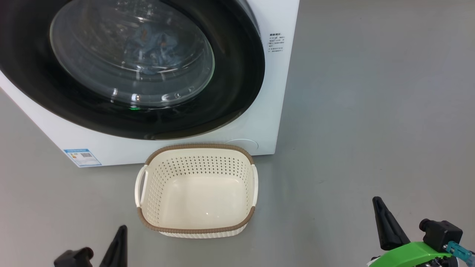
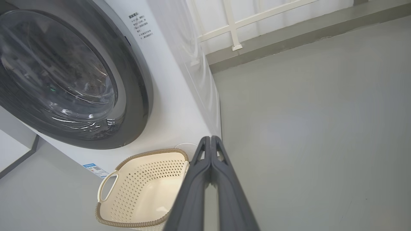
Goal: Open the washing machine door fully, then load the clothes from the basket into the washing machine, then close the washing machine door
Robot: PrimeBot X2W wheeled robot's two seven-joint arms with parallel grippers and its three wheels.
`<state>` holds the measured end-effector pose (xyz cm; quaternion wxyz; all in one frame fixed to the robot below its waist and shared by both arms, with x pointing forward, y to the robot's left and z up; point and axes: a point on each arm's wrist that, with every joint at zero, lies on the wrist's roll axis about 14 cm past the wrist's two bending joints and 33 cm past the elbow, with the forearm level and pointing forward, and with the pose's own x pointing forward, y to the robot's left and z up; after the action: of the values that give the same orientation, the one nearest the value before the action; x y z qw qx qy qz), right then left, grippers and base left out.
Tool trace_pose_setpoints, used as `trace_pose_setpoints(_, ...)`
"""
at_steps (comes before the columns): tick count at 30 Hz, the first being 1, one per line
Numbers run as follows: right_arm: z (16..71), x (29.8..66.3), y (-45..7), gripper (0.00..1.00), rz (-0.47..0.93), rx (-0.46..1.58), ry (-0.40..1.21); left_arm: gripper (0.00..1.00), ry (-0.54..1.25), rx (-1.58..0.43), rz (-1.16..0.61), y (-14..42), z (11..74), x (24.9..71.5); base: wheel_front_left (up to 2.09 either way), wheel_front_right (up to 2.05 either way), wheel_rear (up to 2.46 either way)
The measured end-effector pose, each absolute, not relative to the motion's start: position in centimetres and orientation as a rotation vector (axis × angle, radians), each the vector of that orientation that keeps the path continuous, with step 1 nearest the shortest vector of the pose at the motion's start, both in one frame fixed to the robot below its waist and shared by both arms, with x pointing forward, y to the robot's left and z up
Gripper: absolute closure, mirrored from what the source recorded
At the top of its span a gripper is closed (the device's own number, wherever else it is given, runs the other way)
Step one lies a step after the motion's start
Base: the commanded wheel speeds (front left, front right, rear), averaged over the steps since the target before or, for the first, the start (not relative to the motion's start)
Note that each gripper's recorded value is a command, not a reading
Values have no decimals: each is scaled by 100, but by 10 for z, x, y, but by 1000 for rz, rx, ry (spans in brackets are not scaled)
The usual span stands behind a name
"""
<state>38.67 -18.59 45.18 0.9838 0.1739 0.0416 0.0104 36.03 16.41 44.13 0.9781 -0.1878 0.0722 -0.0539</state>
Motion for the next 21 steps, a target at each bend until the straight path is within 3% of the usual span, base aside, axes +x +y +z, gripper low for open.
trace_pose_setpoints(21, 447, 383, -191, 100, -35, 534, 115, 100, 189, -564, -43, 167, 434, 357, 0, 0, 0)
